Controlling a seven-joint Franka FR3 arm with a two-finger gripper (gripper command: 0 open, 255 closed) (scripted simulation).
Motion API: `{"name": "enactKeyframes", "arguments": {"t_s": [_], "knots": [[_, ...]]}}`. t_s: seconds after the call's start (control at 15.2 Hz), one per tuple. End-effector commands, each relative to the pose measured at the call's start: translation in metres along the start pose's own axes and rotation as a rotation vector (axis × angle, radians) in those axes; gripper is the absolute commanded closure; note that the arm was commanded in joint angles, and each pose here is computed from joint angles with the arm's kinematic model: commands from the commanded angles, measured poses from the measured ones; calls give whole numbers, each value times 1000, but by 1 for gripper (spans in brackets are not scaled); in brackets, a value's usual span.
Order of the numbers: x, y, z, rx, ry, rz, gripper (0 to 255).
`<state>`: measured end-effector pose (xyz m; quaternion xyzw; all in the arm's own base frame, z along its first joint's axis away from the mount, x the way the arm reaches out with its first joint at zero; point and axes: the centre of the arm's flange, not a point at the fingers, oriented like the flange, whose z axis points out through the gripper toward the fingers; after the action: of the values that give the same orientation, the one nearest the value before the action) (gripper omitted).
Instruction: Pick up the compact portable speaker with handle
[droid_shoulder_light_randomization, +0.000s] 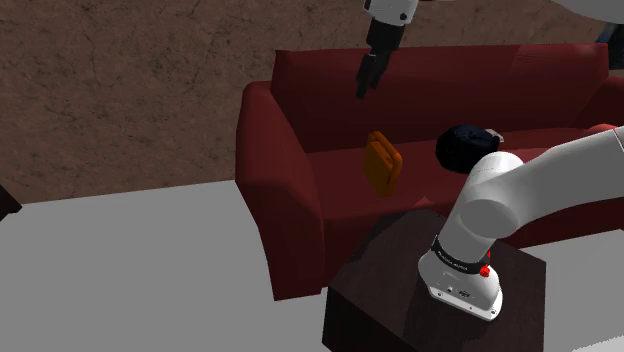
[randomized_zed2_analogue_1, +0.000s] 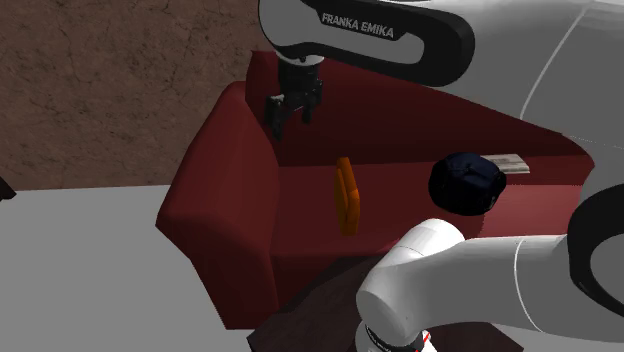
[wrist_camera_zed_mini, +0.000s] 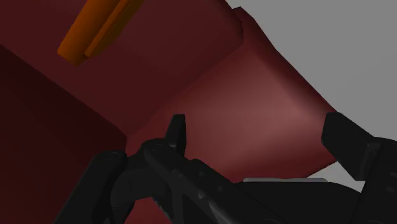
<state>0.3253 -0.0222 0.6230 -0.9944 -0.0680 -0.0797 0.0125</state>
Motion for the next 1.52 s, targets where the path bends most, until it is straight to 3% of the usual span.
{"name": "enactKeyframes", "arguments": {"t_s": [0.0,0.73,1.45], "knots": [[0,0,0,0,0,0,0],[-13,78,112,-88,-1,345,0],[-54,157,217,-176,-2,690,0]]}}
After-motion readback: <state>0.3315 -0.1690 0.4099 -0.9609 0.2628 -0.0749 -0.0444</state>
